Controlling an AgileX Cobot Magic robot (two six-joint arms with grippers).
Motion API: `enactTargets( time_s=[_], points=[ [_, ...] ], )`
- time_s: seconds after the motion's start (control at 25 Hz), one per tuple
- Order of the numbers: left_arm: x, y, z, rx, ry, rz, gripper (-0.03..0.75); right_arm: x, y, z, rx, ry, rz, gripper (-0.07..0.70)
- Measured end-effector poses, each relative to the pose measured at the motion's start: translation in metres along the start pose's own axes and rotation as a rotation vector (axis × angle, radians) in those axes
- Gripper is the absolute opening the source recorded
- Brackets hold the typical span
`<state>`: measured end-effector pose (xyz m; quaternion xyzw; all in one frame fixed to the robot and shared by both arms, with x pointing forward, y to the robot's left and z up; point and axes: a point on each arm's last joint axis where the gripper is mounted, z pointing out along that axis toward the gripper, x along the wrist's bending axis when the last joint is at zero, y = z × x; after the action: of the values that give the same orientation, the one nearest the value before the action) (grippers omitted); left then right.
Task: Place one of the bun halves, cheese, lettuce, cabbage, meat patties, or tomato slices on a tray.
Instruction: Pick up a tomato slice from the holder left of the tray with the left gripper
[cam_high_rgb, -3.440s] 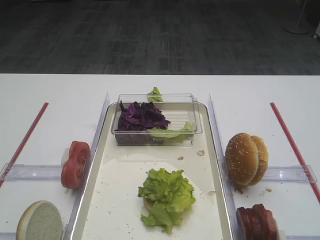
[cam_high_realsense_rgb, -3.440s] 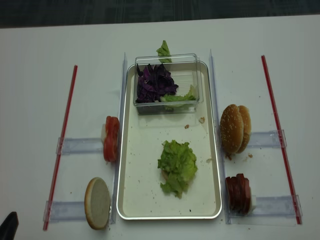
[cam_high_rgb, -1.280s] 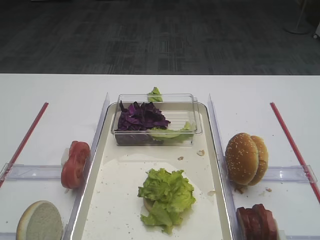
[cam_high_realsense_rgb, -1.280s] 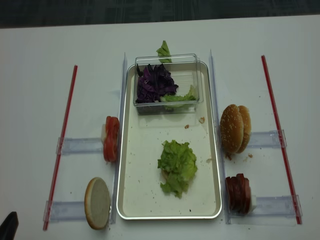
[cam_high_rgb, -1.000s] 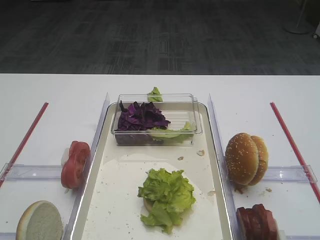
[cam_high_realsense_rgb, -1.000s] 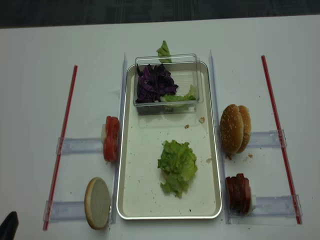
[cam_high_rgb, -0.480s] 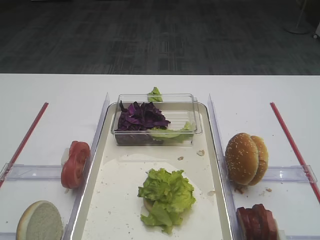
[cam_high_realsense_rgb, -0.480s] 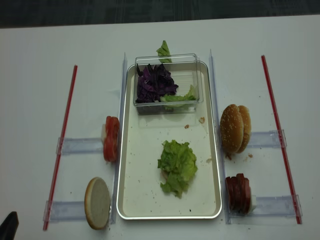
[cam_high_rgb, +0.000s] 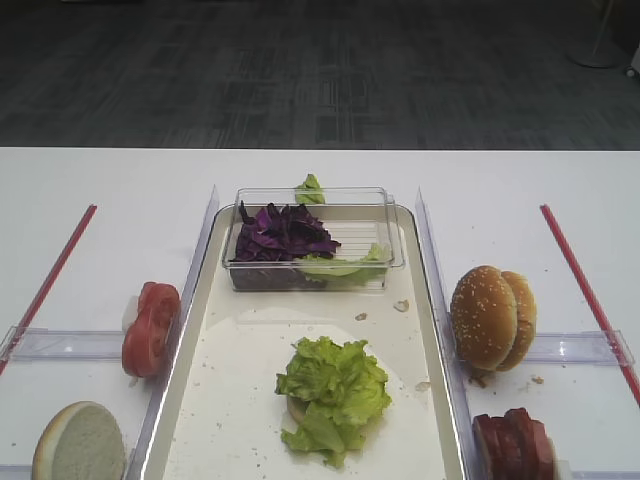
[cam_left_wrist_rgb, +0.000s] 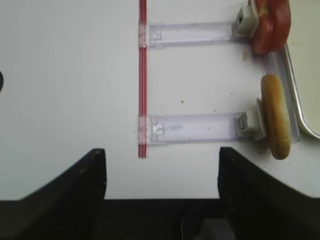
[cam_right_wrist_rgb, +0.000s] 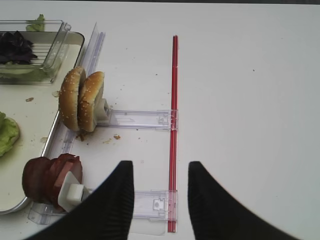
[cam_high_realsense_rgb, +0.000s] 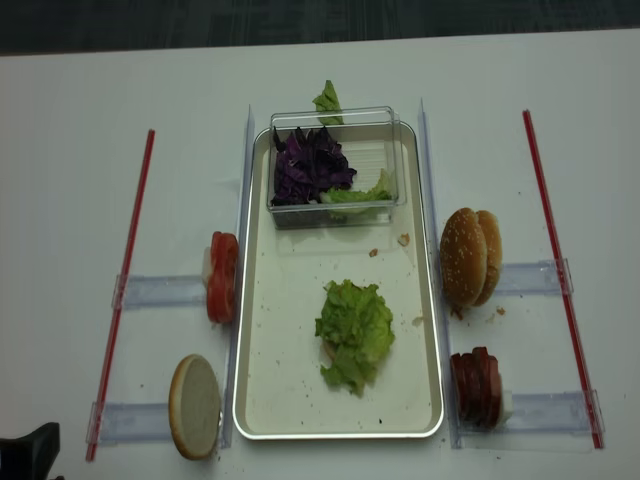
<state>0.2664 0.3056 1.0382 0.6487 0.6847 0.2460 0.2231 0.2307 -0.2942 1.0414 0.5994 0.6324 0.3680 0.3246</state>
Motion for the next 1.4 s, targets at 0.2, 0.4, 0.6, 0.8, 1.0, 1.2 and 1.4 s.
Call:
enactTargets(
  time_s=[0.2, 0.4, 0.6, 0.8, 1.0, 1.2, 1.4],
  points=[
    [-0.001, 0.015, 0.02, 0.178, 0.006, 0.006, 0.439, 0.0, 0.0, 0.0, 0.0, 0.0, 0.0, 0.302],
    [-0.003, 0.026, 0.042, 0.349, 0.012, 0.013, 0.439, 0.0, 0.0, 0.0, 0.0, 0.0, 0.0, 0.302],
    [-0.004, 0.036, 0.057, 0.457, 0.015, 0.018, 0.44, 0.0, 0.0, 0.0, 0.0, 0.0, 0.0, 0.302],
    [-0.004, 0.044, 0.061, 0.479, 0.016, 0.019, 0.439, 0.0, 0.0, 0.0, 0.0, 0.0, 0.0, 0.302],
    [-0.004, 0.047, 0.062, 0.505, 0.018, 0.018, 0.44, 0.0, 0.0, 0.0, 0.0, 0.0, 0.0, 0.302],
    [-0.004, 0.048, 0.063, 0.515, 0.018, 0.018, 0.44, 0.0, 0.0, 0.0, 0.0, 0.0, 0.0, 0.302],
    [-0.004, 0.048, 0.063, 0.515, 0.019, 0.016, 0.44, 0.0, 0.0, 0.0, 0.0, 0.0, 0.0, 0.302]
  ],
)
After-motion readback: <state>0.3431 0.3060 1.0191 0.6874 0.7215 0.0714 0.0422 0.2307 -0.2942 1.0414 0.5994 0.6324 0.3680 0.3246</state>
